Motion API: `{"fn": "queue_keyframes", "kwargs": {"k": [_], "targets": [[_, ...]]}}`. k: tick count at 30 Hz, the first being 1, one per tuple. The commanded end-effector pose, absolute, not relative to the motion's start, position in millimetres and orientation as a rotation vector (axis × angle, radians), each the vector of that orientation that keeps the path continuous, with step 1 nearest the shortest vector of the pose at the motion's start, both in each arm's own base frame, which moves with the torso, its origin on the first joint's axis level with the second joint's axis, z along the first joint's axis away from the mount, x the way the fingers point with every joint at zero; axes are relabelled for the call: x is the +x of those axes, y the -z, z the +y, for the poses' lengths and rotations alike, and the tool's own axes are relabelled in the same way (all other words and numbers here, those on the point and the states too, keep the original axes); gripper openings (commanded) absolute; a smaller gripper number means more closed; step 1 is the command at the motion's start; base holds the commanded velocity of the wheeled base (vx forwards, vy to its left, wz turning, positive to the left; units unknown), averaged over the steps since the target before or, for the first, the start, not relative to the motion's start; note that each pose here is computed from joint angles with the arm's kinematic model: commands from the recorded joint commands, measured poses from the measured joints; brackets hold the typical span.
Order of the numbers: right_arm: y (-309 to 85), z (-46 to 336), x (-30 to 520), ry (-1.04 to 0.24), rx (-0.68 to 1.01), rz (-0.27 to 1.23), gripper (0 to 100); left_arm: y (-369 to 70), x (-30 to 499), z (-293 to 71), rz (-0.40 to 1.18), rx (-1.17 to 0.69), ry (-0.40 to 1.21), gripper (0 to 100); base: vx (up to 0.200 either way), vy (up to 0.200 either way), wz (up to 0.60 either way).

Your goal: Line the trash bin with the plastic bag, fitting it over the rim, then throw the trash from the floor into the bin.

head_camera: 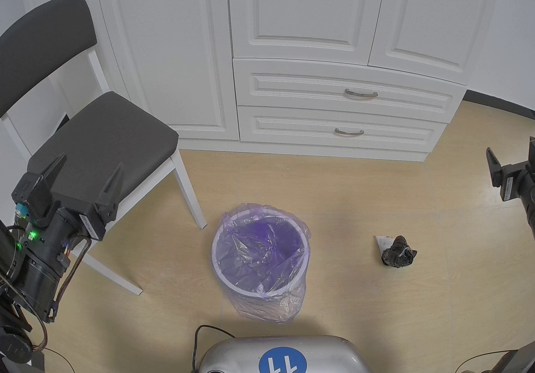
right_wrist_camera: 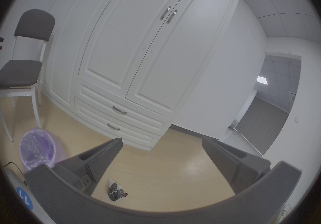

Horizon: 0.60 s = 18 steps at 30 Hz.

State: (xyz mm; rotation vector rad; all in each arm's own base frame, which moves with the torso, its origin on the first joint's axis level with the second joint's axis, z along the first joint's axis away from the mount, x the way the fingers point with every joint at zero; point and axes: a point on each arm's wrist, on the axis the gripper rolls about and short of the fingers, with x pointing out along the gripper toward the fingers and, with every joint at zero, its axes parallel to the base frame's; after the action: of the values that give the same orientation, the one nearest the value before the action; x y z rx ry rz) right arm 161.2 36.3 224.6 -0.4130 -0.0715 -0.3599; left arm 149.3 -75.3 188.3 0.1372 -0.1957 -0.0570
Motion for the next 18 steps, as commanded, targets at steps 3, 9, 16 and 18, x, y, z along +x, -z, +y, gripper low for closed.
{"fn": "queue_keyframes", "kwargs": {"k": [3,9,16,18], "targets": [[-235,25,135,0.411,-0.450,-0.102,100,-203,152,-56,-0.245,0.156,-0.074,100,0.000,0.000,0.00],[-222,14,183,0.480,-0.424,0.119,100,-203,160,-42,-0.221,0.217,-0.179,100,0.000,0.000,0.00],[-205,12,253,0.440,-0.245,0.388,100,-206,158,-34,-0.202,0.201,-0.217,100,0.000,0.000,0.00],[-204,8,264,0.317,-0.141,0.456,100,-206,156,-33,-0.184,0.204,-0.214,100,0.000,0.000,0.00]]}}
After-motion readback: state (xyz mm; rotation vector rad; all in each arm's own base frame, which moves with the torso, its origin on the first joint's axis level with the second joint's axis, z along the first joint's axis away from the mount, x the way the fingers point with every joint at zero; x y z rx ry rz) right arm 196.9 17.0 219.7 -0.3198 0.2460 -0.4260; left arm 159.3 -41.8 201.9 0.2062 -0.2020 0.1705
